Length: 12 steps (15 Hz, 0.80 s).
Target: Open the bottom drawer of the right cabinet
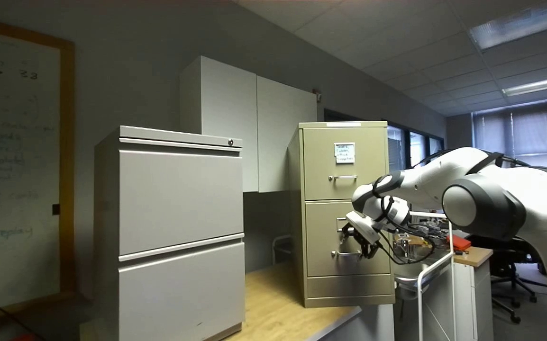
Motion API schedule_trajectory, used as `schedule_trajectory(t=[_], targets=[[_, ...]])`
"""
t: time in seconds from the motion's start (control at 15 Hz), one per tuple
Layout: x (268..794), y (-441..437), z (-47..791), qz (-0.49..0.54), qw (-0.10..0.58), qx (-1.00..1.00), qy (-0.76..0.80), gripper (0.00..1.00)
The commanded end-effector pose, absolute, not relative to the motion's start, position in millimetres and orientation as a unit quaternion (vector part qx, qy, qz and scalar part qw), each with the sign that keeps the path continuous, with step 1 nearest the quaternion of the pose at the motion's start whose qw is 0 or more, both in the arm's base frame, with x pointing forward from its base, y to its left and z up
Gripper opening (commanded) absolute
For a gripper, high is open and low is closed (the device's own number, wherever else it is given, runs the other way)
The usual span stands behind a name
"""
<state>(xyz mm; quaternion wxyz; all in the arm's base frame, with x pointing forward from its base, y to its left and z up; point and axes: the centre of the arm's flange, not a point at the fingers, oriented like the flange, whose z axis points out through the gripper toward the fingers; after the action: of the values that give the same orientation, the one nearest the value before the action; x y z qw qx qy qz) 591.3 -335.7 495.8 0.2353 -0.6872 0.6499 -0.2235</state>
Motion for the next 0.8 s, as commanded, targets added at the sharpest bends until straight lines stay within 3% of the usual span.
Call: schedule_trajectory(t=[0.0,0.47,0.73], targets=[[616.7,-319.7,449.9,-0.226,0.212,-0.697,0.647,1.0],[608.7,-322.2,414.3,-0.296,0.137,-0.686,0.65,1.0],[591.1,-333.8,404.7,-0.332,0.127,-0.645,0.677,1.0]])
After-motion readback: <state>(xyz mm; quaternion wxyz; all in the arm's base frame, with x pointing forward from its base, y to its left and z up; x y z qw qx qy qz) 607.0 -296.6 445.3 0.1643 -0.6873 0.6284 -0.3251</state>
